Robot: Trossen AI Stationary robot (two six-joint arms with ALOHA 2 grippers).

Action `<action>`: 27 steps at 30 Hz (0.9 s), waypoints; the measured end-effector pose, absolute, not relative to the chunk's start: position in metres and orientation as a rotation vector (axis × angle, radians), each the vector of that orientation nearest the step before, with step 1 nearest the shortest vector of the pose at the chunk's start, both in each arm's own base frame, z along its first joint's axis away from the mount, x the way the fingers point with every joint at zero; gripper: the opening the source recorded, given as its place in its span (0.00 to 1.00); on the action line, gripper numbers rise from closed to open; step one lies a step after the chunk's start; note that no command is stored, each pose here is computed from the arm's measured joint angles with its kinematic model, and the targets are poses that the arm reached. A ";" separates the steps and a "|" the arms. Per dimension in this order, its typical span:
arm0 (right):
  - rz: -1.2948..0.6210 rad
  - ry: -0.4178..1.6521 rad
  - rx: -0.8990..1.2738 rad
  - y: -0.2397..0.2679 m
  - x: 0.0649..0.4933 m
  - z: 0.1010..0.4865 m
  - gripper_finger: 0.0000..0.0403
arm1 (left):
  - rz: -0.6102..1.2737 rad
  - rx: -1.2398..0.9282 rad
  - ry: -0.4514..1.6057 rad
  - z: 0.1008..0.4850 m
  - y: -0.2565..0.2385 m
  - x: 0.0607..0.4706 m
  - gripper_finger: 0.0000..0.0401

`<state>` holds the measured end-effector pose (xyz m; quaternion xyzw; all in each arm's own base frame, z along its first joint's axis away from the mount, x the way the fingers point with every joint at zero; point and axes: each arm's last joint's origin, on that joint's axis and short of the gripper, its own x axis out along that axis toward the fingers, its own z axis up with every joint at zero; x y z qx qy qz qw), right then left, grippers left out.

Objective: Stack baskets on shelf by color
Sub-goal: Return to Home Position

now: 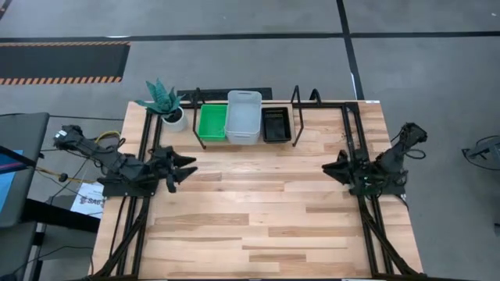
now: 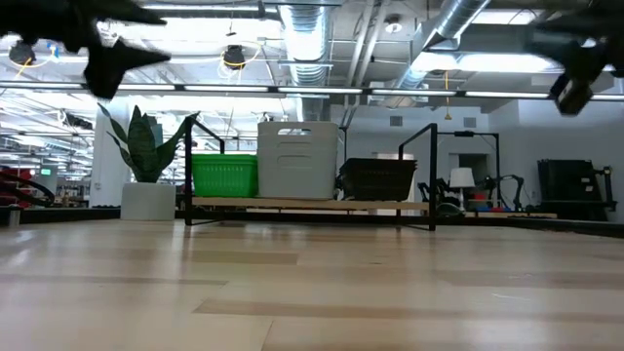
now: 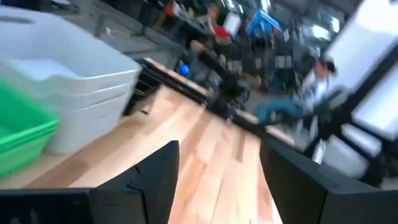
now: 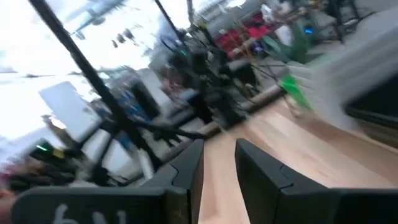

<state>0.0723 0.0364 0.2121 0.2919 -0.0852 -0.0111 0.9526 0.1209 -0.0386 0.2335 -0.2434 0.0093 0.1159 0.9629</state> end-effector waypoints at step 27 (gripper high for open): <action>-0.095 -0.183 0.420 0.018 0.084 0.206 0.29 | 0.056 -0.421 -0.222 0.240 -0.018 0.070 0.53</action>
